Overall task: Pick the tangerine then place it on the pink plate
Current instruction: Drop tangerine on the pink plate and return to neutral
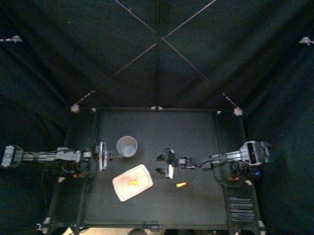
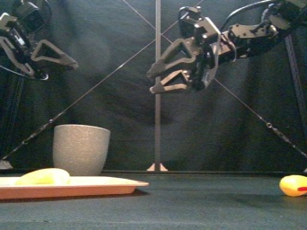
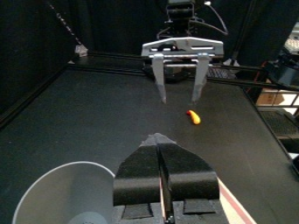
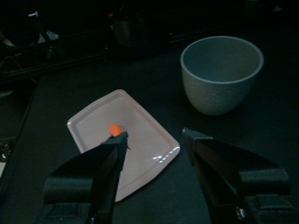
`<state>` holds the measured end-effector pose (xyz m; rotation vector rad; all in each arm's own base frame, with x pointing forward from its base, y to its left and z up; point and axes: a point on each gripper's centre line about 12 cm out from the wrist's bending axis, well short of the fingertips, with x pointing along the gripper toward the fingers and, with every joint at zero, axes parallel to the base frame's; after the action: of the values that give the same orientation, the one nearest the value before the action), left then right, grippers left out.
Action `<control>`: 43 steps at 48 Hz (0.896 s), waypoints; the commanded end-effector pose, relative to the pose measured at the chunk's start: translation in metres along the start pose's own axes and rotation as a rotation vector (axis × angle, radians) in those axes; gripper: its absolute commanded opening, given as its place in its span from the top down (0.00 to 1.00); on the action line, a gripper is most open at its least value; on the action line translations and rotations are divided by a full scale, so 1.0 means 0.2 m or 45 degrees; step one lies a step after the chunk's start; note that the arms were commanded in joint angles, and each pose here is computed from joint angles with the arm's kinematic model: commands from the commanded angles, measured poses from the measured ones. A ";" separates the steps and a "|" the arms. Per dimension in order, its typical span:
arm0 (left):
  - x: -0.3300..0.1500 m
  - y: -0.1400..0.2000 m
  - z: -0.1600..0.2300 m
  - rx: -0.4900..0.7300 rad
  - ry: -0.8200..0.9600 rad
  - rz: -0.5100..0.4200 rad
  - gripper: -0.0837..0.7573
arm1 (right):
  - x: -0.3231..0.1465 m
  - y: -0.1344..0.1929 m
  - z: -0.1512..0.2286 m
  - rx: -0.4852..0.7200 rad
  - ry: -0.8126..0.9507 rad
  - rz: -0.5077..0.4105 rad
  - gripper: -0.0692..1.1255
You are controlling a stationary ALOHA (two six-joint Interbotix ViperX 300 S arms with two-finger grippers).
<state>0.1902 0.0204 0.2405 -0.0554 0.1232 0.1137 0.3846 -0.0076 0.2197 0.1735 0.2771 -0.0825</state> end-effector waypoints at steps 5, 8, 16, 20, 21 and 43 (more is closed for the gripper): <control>0.00 0.01 0.03 -0.006 -0.022 0.013 0.89 | -0.12 -0.06 0.08 -0.046 -0.102 -0.018 0.20; 0.00 0.01 0.02 -0.006 -0.014 0.016 0.89 | -0.12 -0.08 0.07 -0.051 -0.097 -0.028 0.20; 0.00 0.01 -0.01 -0.016 0.001 0.019 0.89 | -0.12 -0.11 0.07 -0.045 -0.095 -0.050 0.20; 0.00 0.02 -0.01 -0.027 0.001 0.022 0.88 | -0.12 -0.12 0.06 -0.046 -0.089 -0.055 0.20; 0.00 0.02 -0.01 -0.031 0.003 0.023 0.89 | -0.12 -0.12 0.06 -0.048 -0.087 -0.055 0.20; 0.00 0.02 -0.01 -0.043 0.001 0.027 0.89 | -0.13 -0.14 0.03 -0.048 -0.071 -0.065 0.20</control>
<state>0.1873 0.0230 0.2320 -0.0856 0.1426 0.1330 0.3598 -0.0323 0.2150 0.1286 0.2704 -0.1294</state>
